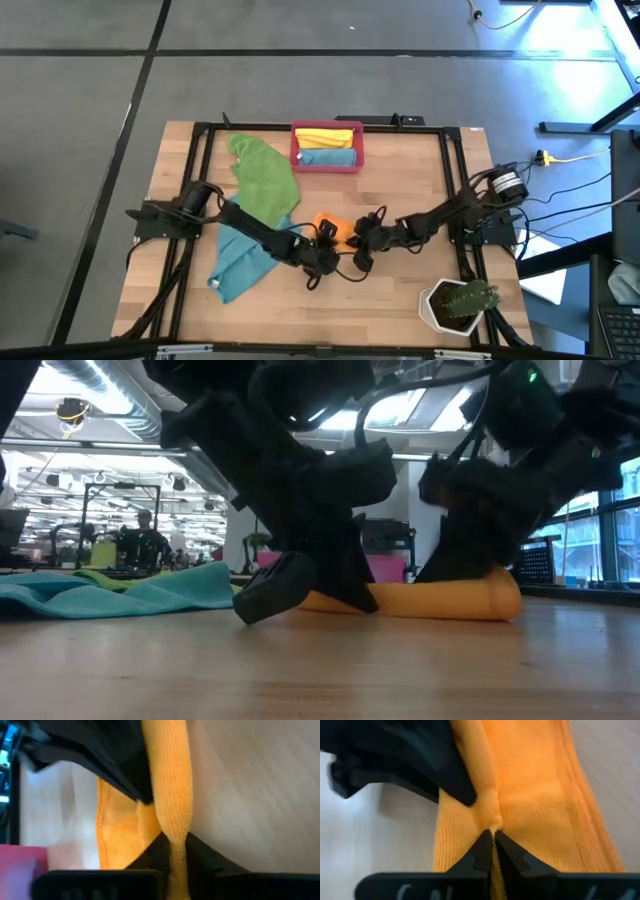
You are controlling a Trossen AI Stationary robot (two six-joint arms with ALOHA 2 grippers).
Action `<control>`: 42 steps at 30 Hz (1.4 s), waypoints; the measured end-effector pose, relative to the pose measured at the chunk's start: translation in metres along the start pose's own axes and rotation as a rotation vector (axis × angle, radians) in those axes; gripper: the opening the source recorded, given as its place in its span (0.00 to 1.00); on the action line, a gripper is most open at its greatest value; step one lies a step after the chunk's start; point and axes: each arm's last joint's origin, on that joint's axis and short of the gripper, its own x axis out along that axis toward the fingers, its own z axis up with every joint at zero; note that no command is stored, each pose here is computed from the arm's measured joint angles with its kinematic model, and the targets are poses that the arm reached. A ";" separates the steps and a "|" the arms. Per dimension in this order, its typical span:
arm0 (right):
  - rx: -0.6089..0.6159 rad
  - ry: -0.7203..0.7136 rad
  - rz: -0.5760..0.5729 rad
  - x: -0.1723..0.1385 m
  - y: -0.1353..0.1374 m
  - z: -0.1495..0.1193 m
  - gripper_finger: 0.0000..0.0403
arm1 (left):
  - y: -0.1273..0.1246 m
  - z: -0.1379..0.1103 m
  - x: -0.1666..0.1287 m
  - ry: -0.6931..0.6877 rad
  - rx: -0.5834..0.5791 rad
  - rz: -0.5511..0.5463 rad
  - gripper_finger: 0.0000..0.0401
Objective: Roll microfiber towels into tight, uniform cylinder then place into a basket
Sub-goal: Roll the orange microfiber towel
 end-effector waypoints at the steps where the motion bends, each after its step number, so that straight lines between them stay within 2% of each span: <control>1: -0.011 -0.006 0.006 -0.005 0.002 0.003 0.04 | 0.000 0.000 0.000 -0.003 -0.008 -0.011 0.04; 5: -0.053 -0.014 -0.019 -0.023 0.008 0.009 0.04 | 0.002 0.002 -0.001 -0.025 -0.062 -0.019 0.02; 9: -0.107 -0.037 -0.050 -0.041 0.015 0.010 0.04 | 0.013 0.011 -0.006 -0.076 -0.153 -0.088 0.01; 12: -0.152 -0.051 -0.033 -0.051 0.023 0.009 0.04 | 0.025 0.020 -0.008 -0.108 -0.263 -0.195 0.00; 17: -0.218 -0.077 -0.011 -0.061 0.031 0.007 0.04 | 0.044 0.028 -0.012 -0.086 -0.447 -0.370 0.00; 22: -0.220 -0.082 -0.017 -0.063 0.032 0.007 0.04 | 0.045 0.028 -0.012 -0.076 -0.460 -0.391 0.00; 24: -0.215 -0.056 0.019 -0.063 0.033 0.006 0.06 | 0.040 0.026 -0.013 -0.058 -0.431 -0.421 0.00; 26: -0.200 -0.042 0.025 -0.063 0.033 0.006 0.10 | 0.028 0.018 -0.013 0.003 -0.375 -0.456 0.00; 30: -0.208 -0.034 0.003 -0.062 0.033 0.002 0.25 | 0.026 0.018 -0.017 0.026 -0.357 -0.488 0.00; 35: -0.190 -0.076 0.010 -0.063 0.035 0.006 0.44 | 0.030 0.016 -0.015 0.054 -0.439 -0.477 0.00; 38: -0.210 -0.087 0.101 -0.064 0.041 0.009 0.49 | 0.035 0.014 -0.012 0.069 -0.523 -0.515 0.00; 42: -0.254 -0.115 0.224 -0.069 0.054 0.009 0.48 | 0.042 0.012 -0.008 0.086 -0.632 -0.517 0.00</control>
